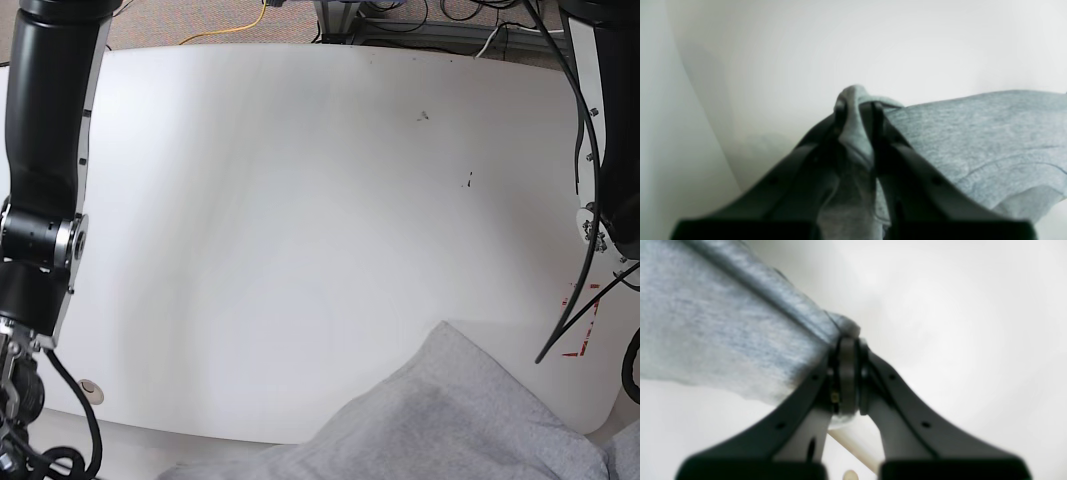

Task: Layout the t-shirt on the table in an organized manner, then fold the t-shirt properly
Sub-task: 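Lower the t-shirt flat onto the table with both grippers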

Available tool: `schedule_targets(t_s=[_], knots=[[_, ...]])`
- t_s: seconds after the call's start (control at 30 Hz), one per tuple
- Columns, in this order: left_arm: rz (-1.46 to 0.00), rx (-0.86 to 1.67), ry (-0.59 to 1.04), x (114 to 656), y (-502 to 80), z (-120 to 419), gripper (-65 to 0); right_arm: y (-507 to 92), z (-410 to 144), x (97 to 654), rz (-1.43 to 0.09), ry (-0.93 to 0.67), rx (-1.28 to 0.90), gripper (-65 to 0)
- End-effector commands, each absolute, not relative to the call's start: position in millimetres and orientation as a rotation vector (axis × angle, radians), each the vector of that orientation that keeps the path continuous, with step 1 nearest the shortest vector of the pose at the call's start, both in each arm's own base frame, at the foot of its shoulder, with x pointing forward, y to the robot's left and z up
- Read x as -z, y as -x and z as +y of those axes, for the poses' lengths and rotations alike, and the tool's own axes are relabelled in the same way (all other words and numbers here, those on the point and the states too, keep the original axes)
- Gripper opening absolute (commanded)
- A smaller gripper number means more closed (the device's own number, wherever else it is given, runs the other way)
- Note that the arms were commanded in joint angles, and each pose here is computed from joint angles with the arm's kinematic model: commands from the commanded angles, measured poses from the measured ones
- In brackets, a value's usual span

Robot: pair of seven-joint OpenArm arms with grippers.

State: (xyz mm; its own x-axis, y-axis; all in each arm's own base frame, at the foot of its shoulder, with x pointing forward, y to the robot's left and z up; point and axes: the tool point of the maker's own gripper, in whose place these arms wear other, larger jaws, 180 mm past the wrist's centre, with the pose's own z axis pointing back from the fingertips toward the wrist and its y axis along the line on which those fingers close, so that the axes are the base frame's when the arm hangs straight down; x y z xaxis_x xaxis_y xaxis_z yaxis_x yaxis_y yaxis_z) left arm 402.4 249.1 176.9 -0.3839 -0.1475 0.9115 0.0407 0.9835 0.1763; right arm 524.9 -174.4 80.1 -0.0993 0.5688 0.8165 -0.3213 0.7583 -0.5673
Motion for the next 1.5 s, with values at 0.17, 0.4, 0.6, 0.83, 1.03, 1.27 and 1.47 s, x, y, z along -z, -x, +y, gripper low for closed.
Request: schedule_targets(t_s=[0.17, 0.4, 0.6, 0.83, 1.03, 1.27, 1.47], knots=[[-1.866, 0.206, -0.082, -127, -414, 248, -65.0, -496, -206, 2, -1.419, 0.23, -0.687, -65.0], [-1.659, 0.187, -0.017, -23, -416, 253, -65.0, -450, -214, 119, -1.274, 0.145, -0.62, -65.0], [-1.436, 0.17, 0.057, 83, -393, 257, -65.0, -401, -198, 202, -1.198, 0.008, -0.541, -65.0], [-1.173, 0.067, 0.123, 195, -335, 269, -65.0, -340, -170, 285, -1.105, -0.163, -0.476, -65.0], [-0.971, 0.08, 0.135, 263, -281, 267, -65.0, -292, -154, 333, -1.021, -0.263, -0.41, -65.0], [-0.843, 0.055, 0.114, 296, -236, 279, -65.0, -260, -147, 357, -0.94, -0.296, -0.379, -65.0], [-0.802, 0.07, 0.091, 304, -219, 286, -65.0, -244, -146, 368, -0.897, -0.305, -0.369, -63.9]])
